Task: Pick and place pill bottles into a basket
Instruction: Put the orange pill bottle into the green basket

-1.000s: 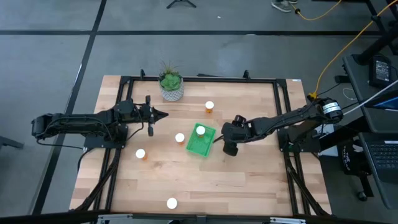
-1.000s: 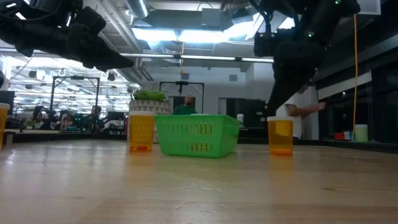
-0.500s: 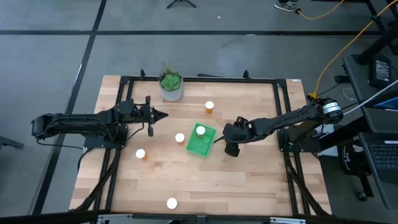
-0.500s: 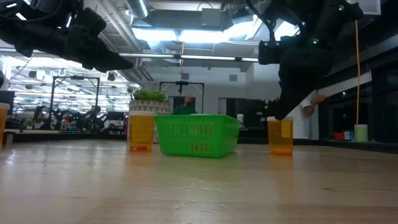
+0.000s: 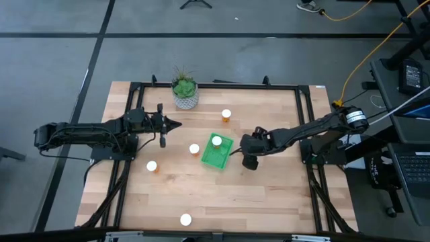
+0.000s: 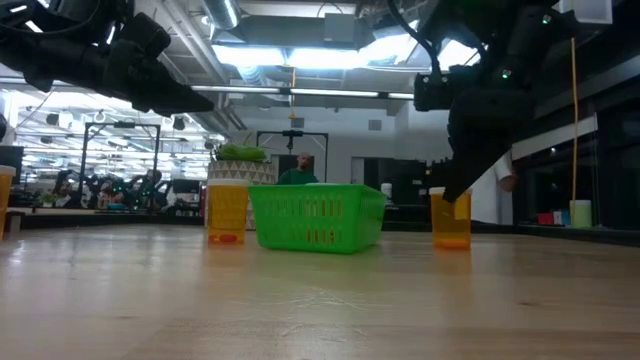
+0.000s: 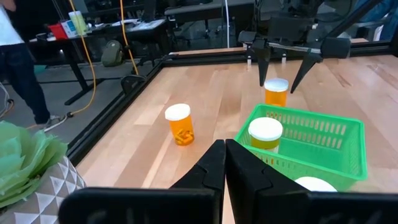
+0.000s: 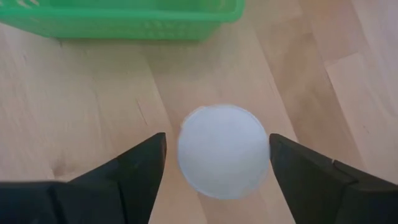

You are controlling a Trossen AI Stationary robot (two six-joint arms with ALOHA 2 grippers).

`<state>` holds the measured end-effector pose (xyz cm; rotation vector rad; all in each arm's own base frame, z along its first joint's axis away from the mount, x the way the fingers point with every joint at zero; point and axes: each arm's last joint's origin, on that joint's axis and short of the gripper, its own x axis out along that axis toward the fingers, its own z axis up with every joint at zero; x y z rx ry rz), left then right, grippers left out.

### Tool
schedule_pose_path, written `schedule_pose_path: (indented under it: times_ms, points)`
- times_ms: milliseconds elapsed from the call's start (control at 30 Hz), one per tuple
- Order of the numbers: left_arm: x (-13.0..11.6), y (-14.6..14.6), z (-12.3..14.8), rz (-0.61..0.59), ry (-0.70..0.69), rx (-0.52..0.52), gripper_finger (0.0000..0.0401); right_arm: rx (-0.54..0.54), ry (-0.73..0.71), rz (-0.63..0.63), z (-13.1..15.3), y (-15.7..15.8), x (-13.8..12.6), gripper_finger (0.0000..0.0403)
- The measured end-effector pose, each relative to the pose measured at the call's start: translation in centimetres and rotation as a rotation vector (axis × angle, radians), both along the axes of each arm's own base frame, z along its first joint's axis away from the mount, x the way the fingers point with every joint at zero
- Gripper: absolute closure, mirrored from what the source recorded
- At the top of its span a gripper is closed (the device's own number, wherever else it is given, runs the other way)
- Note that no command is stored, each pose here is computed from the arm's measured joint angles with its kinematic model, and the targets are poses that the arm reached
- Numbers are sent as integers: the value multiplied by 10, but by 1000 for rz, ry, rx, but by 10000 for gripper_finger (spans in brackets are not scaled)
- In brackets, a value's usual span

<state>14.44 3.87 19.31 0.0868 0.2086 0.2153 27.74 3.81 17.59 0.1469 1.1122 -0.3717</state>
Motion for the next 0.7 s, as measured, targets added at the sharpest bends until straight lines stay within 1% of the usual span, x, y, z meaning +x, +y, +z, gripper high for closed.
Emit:
schedule_pose_path:
  times_ms: [467,567,700]
  points:
    - [0,0,-1,1,5,-1,393,-1,6,-2,-2,0,1,120]
    - [0,0,0,1,5,-1,394,-2,13,-2,-3,0,1,132]
    - [0,0,0,1,4,-1,395,-2,9,-2,-3,0,1,158]
